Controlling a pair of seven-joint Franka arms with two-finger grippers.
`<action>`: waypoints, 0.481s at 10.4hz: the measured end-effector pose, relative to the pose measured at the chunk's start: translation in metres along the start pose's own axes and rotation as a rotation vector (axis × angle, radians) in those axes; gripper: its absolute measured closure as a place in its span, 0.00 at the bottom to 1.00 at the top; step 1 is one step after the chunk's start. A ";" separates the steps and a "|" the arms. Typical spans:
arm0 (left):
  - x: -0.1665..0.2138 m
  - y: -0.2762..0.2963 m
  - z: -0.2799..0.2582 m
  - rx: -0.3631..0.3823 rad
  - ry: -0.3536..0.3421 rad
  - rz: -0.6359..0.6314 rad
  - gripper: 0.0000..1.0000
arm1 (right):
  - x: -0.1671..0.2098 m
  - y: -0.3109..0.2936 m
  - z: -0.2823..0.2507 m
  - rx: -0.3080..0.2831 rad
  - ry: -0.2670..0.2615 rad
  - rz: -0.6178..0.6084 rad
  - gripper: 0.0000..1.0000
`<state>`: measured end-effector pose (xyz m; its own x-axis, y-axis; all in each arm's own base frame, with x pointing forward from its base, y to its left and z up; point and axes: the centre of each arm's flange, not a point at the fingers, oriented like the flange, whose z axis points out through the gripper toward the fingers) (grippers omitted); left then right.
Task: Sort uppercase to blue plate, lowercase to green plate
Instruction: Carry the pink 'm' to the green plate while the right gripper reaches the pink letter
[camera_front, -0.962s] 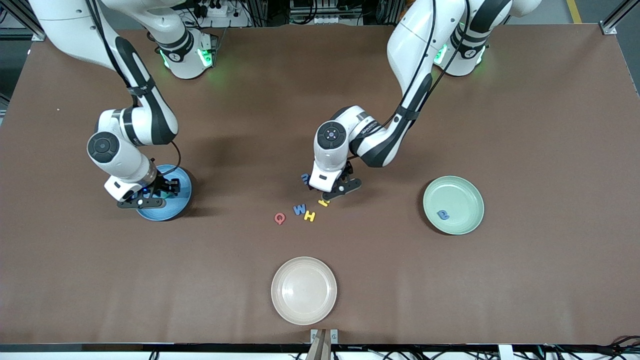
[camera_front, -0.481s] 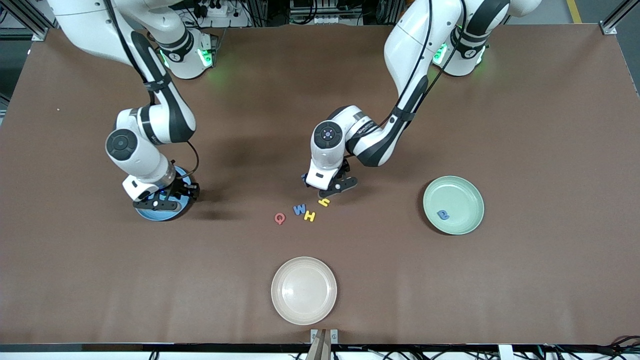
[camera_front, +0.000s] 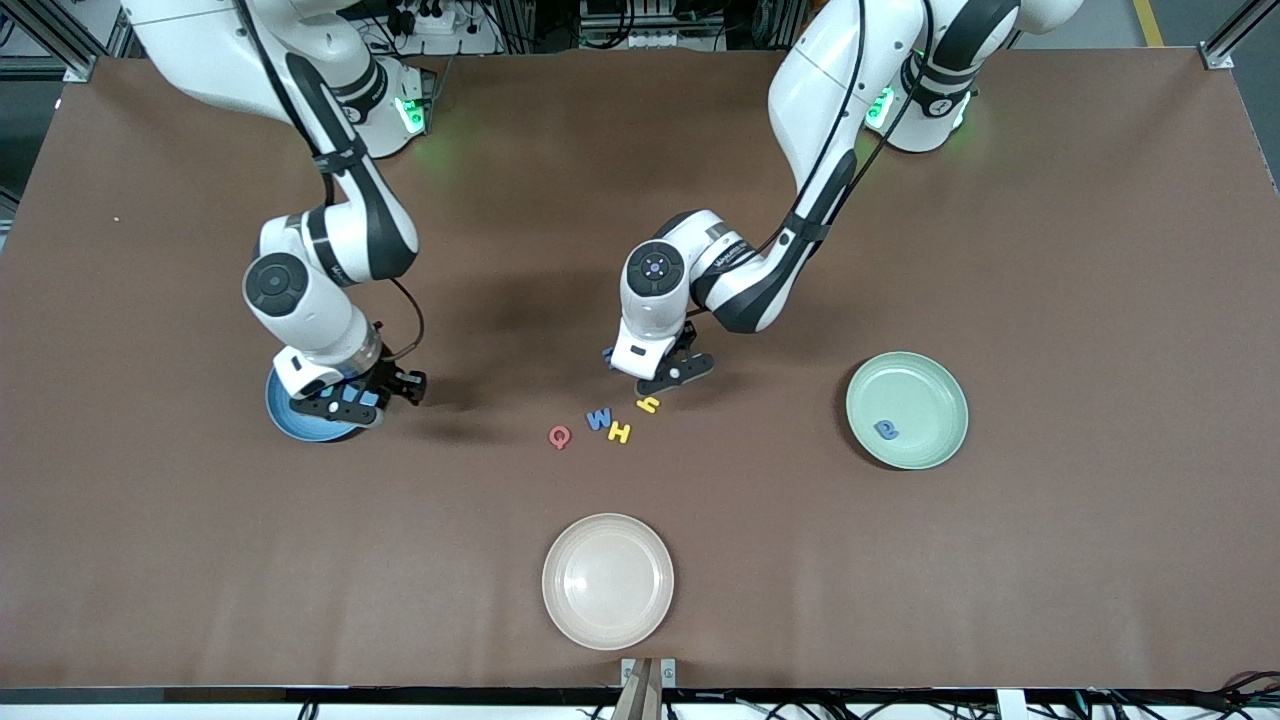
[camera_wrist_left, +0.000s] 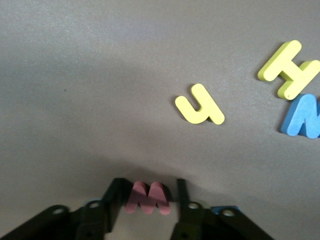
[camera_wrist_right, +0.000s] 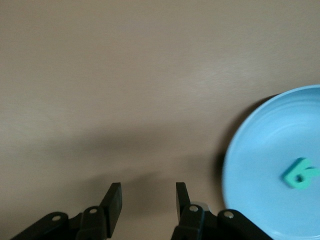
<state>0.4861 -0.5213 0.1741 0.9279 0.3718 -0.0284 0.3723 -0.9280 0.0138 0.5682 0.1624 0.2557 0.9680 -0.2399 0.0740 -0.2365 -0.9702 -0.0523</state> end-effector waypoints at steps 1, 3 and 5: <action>0.000 0.000 0.000 0.000 0.000 0.000 0.64 | -0.002 -0.016 -0.002 0.016 0.003 0.035 0.46; 0.001 0.000 0.000 0.000 0.000 -0.001 0.64 | -0.001 -0.041 -0.002 0.036 0.008 0.101 0.43; 0.012 -0.005 -0.003 0.016 0.001 -0.017 0.64 | -0.001 -0.060 0.000 0.048 0.012 0.133 0.37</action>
<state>0.4957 -0.5122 0.1770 0.9214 0.3877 -0.0279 0.3878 -0.9217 -0.0027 0.5813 0.2204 0.2585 0.9274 -0.3665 0.0748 -0.3577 -0.9274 -0.1096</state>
